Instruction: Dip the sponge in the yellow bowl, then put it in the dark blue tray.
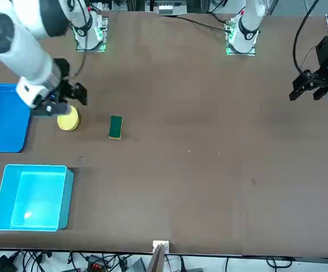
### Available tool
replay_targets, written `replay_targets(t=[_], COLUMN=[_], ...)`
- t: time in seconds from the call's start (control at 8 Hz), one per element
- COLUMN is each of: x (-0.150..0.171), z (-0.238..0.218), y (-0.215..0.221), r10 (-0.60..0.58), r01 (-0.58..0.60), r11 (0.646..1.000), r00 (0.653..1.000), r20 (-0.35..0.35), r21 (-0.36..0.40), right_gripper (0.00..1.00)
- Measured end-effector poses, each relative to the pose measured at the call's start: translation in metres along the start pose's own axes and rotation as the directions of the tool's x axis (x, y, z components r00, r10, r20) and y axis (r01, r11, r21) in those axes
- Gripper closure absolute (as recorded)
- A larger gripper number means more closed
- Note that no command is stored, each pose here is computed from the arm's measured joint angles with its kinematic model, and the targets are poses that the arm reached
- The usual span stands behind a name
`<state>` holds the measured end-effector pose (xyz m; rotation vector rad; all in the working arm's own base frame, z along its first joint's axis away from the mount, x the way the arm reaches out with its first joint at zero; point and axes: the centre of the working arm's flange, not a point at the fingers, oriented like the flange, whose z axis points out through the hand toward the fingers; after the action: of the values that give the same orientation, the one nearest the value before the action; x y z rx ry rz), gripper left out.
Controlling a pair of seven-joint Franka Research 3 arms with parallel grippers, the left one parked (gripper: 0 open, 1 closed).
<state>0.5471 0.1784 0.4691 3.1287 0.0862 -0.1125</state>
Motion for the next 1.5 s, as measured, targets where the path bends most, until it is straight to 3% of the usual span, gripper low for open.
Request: replay_targets(t=[0.75,1.12,1.5], x=[0.015,0.023,0.005], z=[0.136,0.182,0.226], y=[-0.064,-0.068,-0.077], r10=[-0.017,0.001,-0.013], r01=[0.019,0.000,0.014], r11=[0.999,1.000,1.000], r00=[0.998,0.999,0.999], r20=[0.067,0.053,0.042], r21=[-0.032,-0.028,-0.027], right_gripper=[0.00,0.01,0.01])
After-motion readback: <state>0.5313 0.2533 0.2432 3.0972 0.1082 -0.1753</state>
